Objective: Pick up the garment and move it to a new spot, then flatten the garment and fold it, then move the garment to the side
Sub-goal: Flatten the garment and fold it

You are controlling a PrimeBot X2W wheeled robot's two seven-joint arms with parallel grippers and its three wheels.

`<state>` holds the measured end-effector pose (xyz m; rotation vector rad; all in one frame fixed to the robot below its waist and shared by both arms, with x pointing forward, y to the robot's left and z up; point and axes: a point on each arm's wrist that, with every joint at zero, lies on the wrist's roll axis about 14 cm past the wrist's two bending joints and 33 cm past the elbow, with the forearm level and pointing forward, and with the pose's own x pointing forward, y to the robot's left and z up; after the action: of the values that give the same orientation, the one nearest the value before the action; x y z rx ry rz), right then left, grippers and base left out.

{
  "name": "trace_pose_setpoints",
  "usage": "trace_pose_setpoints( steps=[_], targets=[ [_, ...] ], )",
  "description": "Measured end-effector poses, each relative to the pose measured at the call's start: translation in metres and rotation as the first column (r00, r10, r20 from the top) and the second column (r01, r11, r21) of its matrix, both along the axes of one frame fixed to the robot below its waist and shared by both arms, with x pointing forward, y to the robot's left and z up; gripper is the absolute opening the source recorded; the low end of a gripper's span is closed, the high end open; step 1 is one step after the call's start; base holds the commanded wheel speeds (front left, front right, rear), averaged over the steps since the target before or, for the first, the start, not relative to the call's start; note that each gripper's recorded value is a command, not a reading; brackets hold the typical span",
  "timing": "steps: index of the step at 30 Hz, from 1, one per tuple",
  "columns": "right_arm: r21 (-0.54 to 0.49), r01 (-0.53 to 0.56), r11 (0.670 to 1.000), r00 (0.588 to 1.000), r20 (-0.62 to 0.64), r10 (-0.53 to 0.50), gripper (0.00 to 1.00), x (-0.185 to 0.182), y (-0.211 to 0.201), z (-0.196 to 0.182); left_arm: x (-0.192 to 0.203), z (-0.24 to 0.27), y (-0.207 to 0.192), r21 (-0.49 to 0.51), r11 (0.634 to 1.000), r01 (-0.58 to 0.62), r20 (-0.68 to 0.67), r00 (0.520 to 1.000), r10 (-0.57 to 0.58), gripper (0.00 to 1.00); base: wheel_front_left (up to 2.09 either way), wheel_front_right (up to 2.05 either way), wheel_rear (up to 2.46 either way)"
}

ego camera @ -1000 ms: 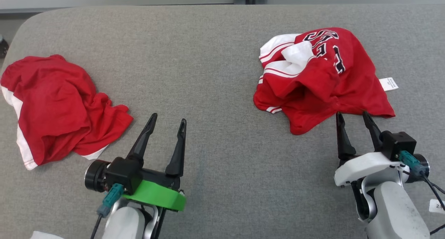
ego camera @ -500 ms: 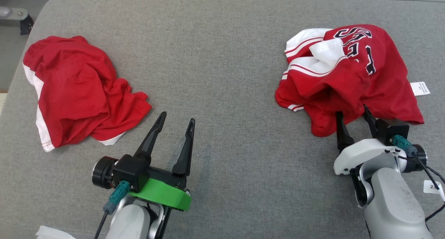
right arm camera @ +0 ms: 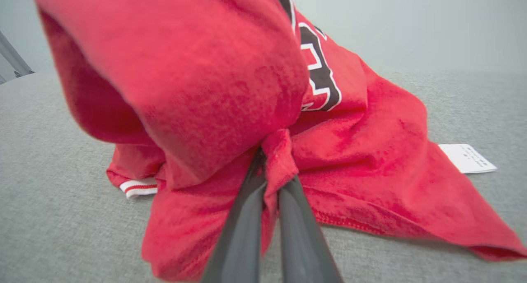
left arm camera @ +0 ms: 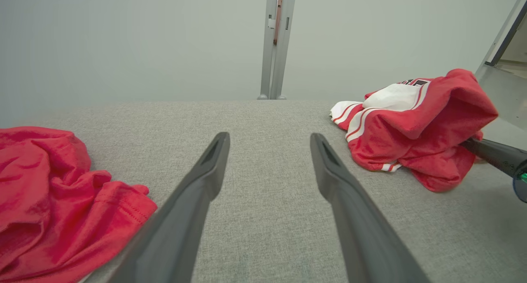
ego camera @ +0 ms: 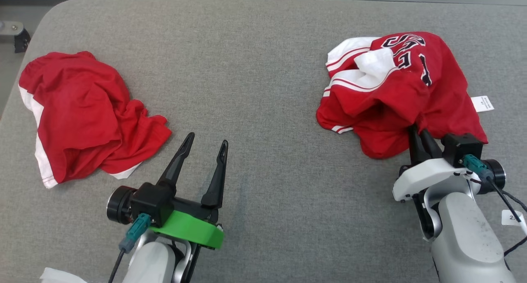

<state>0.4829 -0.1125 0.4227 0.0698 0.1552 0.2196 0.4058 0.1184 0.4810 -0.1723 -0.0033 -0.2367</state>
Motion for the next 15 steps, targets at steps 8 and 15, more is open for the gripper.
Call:
trace_pose_setpoints(
  steps=[8,15],
  targets=[
    [-0.180,0.078,0.980,0.979,0.197,-0.042,0.00,-0.010,-0.063,0.061,-0.004,0.004,-0.003,-0.036,0.999,-0.001,0.008,1.000,0.001,1.00,0.00,0.00,0.00],
    [-0.335,0.229,0.914,0.951,0.279,-0.136,0.00,-0.051,-0.144,0.096,-0.001,0.016,-0.033,-0.057,0.995,0.087,0.045,0.995,-0.085,1.00,0.00,0.00,0.00]
  ],
)
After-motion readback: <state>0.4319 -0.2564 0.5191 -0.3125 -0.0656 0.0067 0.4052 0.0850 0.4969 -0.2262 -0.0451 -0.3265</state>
